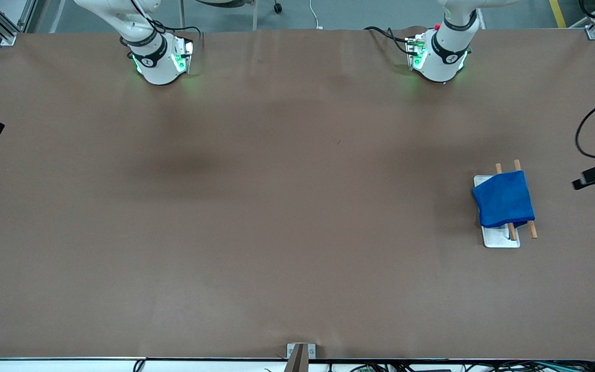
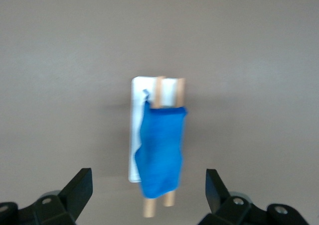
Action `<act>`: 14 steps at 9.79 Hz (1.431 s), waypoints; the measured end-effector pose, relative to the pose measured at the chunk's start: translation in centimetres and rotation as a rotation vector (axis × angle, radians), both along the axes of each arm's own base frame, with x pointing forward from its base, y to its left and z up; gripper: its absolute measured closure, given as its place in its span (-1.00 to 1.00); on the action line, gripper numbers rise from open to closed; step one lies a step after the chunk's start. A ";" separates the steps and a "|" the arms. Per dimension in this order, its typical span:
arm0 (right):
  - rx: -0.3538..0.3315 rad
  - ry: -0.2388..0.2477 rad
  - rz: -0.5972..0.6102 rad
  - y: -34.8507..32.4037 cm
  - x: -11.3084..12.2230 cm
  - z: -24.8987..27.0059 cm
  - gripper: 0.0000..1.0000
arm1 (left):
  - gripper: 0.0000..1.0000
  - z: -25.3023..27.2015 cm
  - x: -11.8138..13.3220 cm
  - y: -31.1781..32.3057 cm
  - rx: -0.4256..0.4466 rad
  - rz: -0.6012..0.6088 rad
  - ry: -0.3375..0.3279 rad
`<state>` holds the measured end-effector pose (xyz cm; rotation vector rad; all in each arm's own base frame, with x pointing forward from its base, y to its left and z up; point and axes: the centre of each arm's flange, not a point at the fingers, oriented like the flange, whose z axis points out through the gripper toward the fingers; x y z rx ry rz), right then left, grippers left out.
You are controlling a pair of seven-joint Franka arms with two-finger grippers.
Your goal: Right arm passes towel to left arm to hang
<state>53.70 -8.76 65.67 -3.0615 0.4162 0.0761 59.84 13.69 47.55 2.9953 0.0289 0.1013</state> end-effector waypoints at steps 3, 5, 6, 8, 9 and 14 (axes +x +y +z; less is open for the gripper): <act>-0.001 -0.003 -0.002 0.0 0.0 0.1 -1.00 | -1.00 5.0 -0.7 -12.1 0.070 0.015 -0.024; -0.027 -0.013 -0.001 -0.1 -0.1 0.6 -1.00 | -1.00 8.7 -3.2 -14.8 0.098 0.000 -0.009; -0.052 -0.014 0.006 0.1 0.0 0.9 -1.00 | -1.00 10.8 -4.3 -14.7 0.102 0.000 -0.014; -0.072 -0.017 0.022 1.1 0.1 1.0 -1.00 | -1.00 14.4 -5.1 -14.9 0.102 -0.006 -0.031; -0.074 -0.017 0.023 1.1 0.2 1.0 -1.00 | -1.00 16.1 -5.1 -15.2 0.102 -0.013 -0.024; -0.074 -0.017 0.022 1.0 0.1 1.0 -1.00 | -1.00 18.0 -4.1 -15.3 0.100 0.018 0.057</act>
